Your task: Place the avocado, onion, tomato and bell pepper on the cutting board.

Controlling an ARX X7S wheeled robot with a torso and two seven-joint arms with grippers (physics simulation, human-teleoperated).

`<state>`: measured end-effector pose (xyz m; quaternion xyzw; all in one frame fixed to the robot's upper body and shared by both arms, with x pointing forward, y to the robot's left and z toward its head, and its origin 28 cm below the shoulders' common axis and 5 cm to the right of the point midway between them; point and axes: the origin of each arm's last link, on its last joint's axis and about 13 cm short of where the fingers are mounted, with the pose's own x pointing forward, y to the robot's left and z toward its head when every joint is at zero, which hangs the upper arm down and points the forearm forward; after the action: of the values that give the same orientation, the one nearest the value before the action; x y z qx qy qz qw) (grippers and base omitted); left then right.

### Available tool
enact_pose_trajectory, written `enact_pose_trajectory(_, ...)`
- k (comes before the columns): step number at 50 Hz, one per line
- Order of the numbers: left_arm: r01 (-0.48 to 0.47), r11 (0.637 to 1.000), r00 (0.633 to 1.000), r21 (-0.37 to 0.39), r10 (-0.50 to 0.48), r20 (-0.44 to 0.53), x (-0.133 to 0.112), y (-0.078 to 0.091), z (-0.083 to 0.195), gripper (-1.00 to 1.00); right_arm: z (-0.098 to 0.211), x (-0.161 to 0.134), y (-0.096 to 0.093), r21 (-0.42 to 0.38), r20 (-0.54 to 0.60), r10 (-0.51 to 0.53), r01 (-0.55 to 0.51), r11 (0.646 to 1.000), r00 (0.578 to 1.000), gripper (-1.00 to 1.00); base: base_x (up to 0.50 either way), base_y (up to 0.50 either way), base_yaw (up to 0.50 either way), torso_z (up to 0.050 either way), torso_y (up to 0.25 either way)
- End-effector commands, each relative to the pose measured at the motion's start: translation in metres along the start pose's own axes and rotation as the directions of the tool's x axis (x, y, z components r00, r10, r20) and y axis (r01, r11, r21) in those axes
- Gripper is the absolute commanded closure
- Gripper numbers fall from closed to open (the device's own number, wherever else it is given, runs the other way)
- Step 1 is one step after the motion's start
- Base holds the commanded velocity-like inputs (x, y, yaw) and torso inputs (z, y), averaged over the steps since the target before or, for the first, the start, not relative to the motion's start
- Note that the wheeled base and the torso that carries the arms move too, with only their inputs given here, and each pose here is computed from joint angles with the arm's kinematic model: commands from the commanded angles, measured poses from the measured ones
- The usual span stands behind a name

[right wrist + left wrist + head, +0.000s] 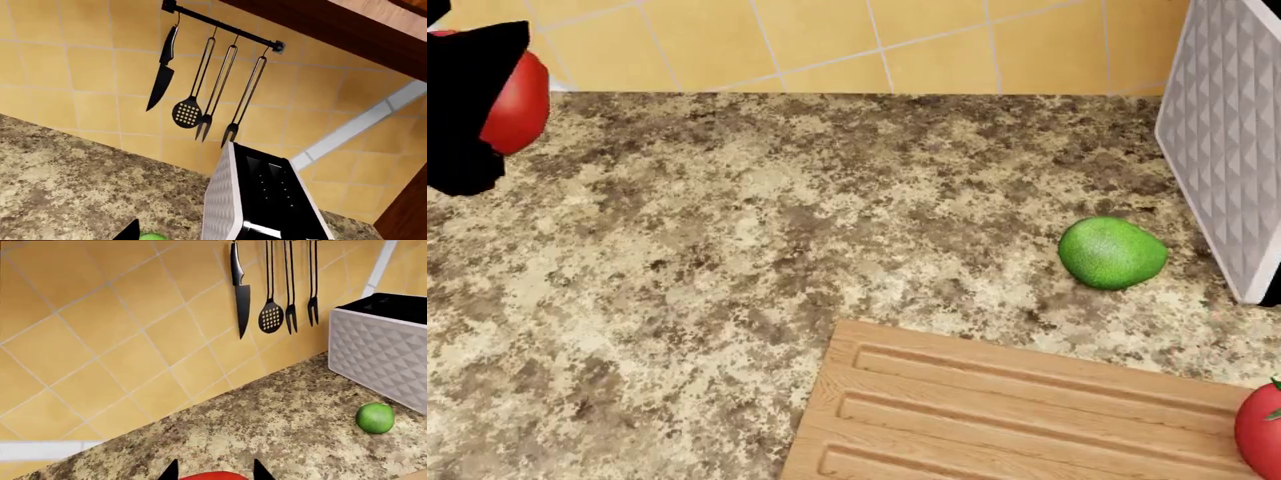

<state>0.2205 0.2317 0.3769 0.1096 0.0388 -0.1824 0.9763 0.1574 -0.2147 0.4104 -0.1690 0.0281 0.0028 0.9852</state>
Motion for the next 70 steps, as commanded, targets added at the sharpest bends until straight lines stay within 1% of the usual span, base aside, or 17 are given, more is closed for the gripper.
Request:
enact_pose_trajectory(1,0.144,0.989,0.984,-0.022,-0.145,-0.106,0.016,-0.011,-0.003,1.00,0.014,-0.001,-0.001,-0.003,0.058,-0.046,0.046,0.999,0.997,-1.00,0.00,0.00,0.00,0.000,0.000)
enact_pose_trajectory(2,0.144,0.990,0.983,-0.002,-0.144,-0.112,0.019,-0.013,-0.003,1.00,0.014,0.000,-0.002,0.000,0.063,-0.060,0.061,0.998,0.996,-1.00,0.00,0.00,0.00,0.000,0.000)
enact_pose_trajectory(4,0.180,0.984,0.973,-0.009,-0.180,-0.142,0.025,-0.017,-0.003,1.00,0.014,0.000,-0.002,0.002,0.065,-0.062,0.062,0.998,0.996,-1.00,0.00,0.00,0.00,0.000,0.000)
enact_pose_trajectory(5,0.177,0.984,0.974,-0.005,-0.176,-0.144,0.027,-0.018,-0.002,1.00,0.014,0.000,-0.002,0.001,0.066,-0.060,0.060,0.998,0.996,-1.00,0.00,0.00,0.00,0.000,0.000)
enact_pose_trajectory(9,0.229,0.973,0.962,0.026,-0.222,-0.159,0.036,-0.028,0.003,1.00,0.015,0.002,-0.004,0.005,0.080,-0.086,0.086,0.996,0.993,-1.00,0.00,0.00,0.00,0.000,0.000)
enact_pose_trajectory(17,0.298,0.955,0.934,0.019,-0.287,-0.211,0.060,-0.045,-0.001,1.00,0.017,0.002,-0.004,0.002,0.084,-0.082,0.083,0.997,0.993,-1.00,0.00,0.00,0.00,0.000,0.001)
enact_pose_trajectory(23,0.366,0.929,0.909,0.058,-0.343,-0.235,0.071,-0.060,-0.002,1.00,0.020,0.002,-0.006,0.004,0.093,-0.097,0.097,0.995,0.991,-1.00,0.00,0.00,0.00,0.000,0.000)
enact_pose_trajectory(24,0.366,0.926,0.913,0.090,-0.339,-0.225,0.073,-0.062,-0.002,1.00,0.020,0.002,-0.006,0.005,0.095,-0.098,0.098,0.995,0.991,-1.00,0.00,0.00,0.00,0.000,0.000)
enact_pose_trajectory(28,0.434,0.897,0.880,0.087,-0.401,-0.254,0.082,-0.080,-0.007,1.00,0.021,0.003,-0.006,0.004,0.093,-0.095,0.095,0.995,0.991,-1.00,0.00,0.00,0.00,0.000,0.000)
enact_pose_trajectory(34,0.495,0.864,0.847,0.097,-0.454,-0.277,0.090,-0.101,-0.012,1.00,0.018,0.005,-0.007,0.009,0.086,-0.102,0.101,0.995,0.991,-1.00,0.00,0.00,0.00,0.000,0.000)
enact_pose_trajectory(43,0.548,0.832,0.813,0.088,-0.504,-0.293,0.097,-0.121,-0.020,1.00,0.021,0.004,-0.003,0.000,0.087,-0.096,0.096,0.995,0.992,-1.00,0.00,0.00,0.00,0.000,0.000)
enact_pose_trajectory(45,0.553,0.829,0.810,0.086,-0.510,-0.291,0.097,-0.123,-0.020,1.00,0.021,0.005,-0.003,0.001,0.086,-0.096,0.096,0.995,0.992,-1.00,0.00,0.00,0.00,0.000,0.000)
enact_pose_trajectory(47,0.542,0.833,0.824,0.109,-0.502,-0.264,0.099,-0.127,-0.018,1.00,0.021,0.005,-0.002,-0.001,0.085,-0.095,0.095,0.995,0.992,-1.00,0.00,0.00,0.00,0.000,0.000)
enact_pose_trajectory(52,0.554,0.823,0.820,0.124,-0.515,-0.249,0.106,-0.136,-0.020,1.00,0.018,0.007,-0.001,0.003,0.084,-0.089,0.089,0.996,0.992,-1.00,0.00,0.00,0.00,0.000,0.002)
enact_pose_trajectory(58,0.576,0.808,0.809,0.122,-0.541,-0.231,0.111,-0.146,-0.022,1.00,0.016,0.006,-0.002,0.008,0.082,-0.093,0.092,0.996,0.992,-1.00,0.00,0.00,0.00,0.000,0.000)
enact_pose_trajectory(64,0.598,0.793,0.797,0.116,-0.573,-0.190,0.119,-0.159,-0.030,1.00,0.016,0.006,-0.002,0.012,0.088,-0.095,0.095,0.995,0.992,-1.00,0.00,0.00,0.00,0.000,0.000)
enact_pose_trajectory(70,0.612,0.783,0.790,0.114,-0.598,-0.138,0.127,-0.167,-0.037,1.00,0.015,0.005,-0.003,0.014,0.087,-0.097,0.096,0.995,0.991,-1.00,0.00,0.00,0.00,0.000,0.000)
